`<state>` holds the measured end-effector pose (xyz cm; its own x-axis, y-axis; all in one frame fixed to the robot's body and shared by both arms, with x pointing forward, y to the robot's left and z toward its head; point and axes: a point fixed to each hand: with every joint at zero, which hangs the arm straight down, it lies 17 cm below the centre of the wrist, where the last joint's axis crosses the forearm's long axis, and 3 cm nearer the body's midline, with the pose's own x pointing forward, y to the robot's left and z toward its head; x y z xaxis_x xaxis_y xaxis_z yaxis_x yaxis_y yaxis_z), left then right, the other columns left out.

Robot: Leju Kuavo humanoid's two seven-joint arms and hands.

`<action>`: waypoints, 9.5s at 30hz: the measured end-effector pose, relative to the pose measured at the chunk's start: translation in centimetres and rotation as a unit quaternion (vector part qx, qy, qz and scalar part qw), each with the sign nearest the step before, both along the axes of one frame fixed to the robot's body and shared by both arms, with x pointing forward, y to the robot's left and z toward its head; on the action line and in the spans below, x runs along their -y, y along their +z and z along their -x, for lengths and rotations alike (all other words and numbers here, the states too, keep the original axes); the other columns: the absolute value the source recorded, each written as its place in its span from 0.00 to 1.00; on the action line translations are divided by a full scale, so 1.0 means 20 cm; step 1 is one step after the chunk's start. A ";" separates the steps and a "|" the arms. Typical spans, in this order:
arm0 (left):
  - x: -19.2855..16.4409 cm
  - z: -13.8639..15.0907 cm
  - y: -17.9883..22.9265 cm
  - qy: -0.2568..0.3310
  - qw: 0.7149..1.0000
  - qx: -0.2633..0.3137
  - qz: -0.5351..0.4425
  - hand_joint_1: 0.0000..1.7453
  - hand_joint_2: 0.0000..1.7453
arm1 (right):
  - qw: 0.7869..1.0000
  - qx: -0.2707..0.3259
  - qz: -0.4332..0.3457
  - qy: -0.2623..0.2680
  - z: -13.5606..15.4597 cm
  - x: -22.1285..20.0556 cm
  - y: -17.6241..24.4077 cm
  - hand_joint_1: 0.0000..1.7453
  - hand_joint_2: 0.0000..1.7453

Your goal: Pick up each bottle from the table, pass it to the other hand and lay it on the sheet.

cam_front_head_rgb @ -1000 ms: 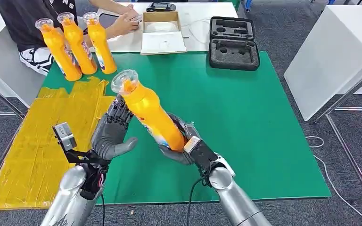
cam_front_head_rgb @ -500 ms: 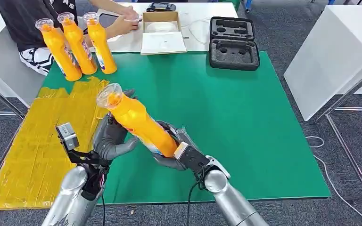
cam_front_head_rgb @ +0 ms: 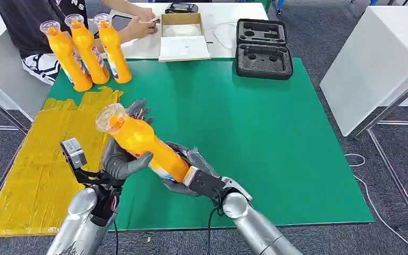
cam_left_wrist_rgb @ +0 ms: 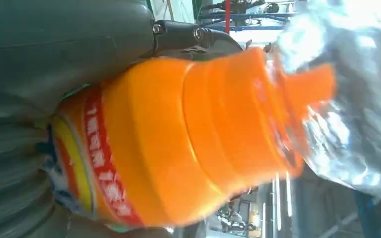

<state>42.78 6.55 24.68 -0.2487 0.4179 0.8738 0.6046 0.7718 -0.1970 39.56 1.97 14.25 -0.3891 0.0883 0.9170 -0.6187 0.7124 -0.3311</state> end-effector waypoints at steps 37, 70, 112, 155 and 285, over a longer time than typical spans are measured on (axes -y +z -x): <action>-0.04 -0.02 -0.05 0.019 1.000 -0.014 -0.003 1.00 1.00 | 0.999 0.019 0.038 0.010 -0.01 -0.07 -0.05 1.00 1.00; -0.01 0.01 -0.06 0.020 1.000 -0.007 -0.002 1.00 1.00 | 1.000 0.020 0.020 -0.013 0.04 -0.01 -0.05 0.00 1.00; -0.40 -0.36 -0.06 0.385 0.692 0.294 -0.535 1.00 1.00 | 0.991 0.002 -0.131 -0.035 0.07 0.66 0.30 0.00 1.00; -0.51 -0.54 -0.53 0.307 0.520 0.298 -0.739 1.00 1.00 | 0.991 0.022 -0.128 -0.032 -0.02 0.66 0.43 0.00 1.00; 0.02 0.18 0.11 0.048 0.993 0.102 -0.035 0.00 1.00 | 0.949 0.147 -0.177 -0.217 0.23 0.89 0.66 0.00 1.00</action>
